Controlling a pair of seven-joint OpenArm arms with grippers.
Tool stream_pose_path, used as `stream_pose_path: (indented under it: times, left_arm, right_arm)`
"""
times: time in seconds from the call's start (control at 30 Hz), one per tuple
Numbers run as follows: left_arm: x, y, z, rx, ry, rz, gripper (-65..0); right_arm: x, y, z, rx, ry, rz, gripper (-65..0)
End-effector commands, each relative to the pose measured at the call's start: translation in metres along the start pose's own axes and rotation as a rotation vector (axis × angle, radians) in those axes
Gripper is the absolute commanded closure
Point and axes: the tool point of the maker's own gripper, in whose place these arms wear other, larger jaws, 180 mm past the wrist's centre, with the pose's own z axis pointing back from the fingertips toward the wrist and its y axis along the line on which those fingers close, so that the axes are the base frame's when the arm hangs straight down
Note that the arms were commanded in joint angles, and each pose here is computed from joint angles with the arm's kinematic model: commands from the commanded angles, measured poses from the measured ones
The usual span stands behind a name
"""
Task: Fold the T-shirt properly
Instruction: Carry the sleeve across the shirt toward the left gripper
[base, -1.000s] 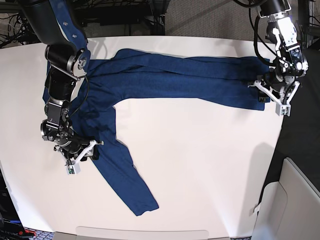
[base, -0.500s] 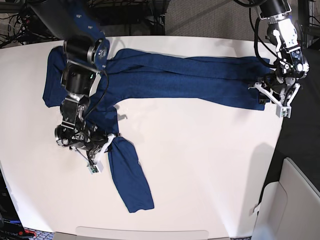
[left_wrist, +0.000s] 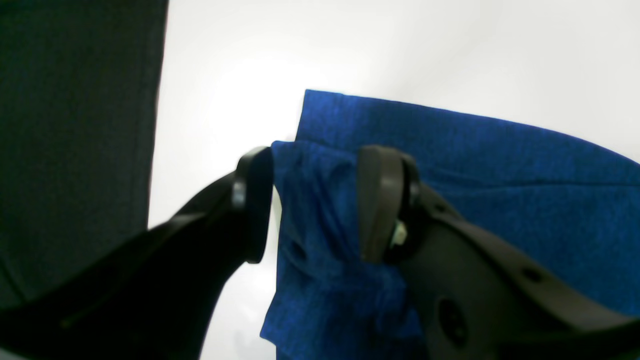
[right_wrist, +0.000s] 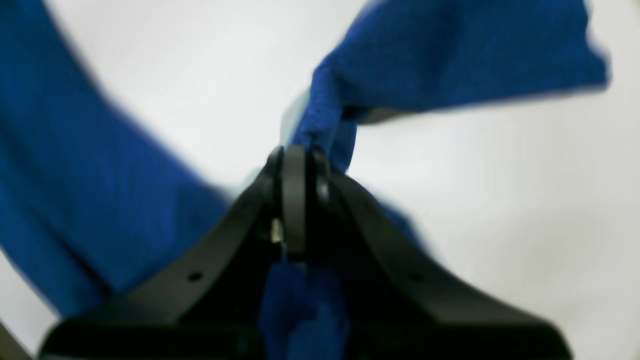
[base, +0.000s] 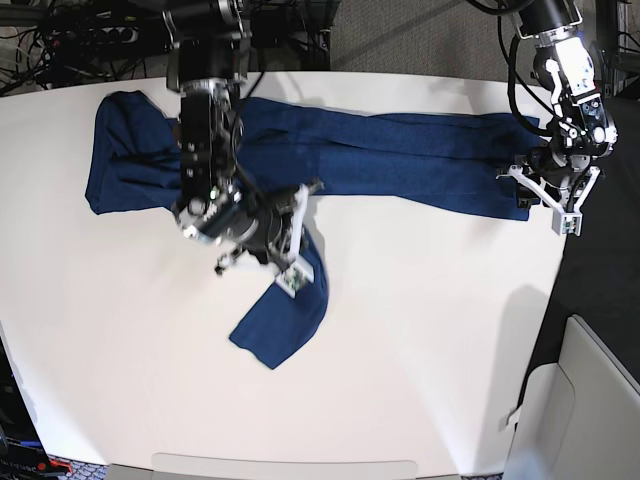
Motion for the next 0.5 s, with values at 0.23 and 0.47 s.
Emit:
stream_pose_path:
  times: [0.23, 0.47]
  left_arm:
    - [0.012, 0.001, 0.002, 0.004, -0.042, 0.005, -26.4]
    - [0.009, -0.001, 0.002, 0.001, -0.038, 0.008, -26.4]
  right_arm:
    - [0.024, 0.073, 0.034, 0.13, -0.177, 0.038, -0.4]
    - [0.019, 0.094, 0.037, 0.189, -0.184, 0.023, -0.4]
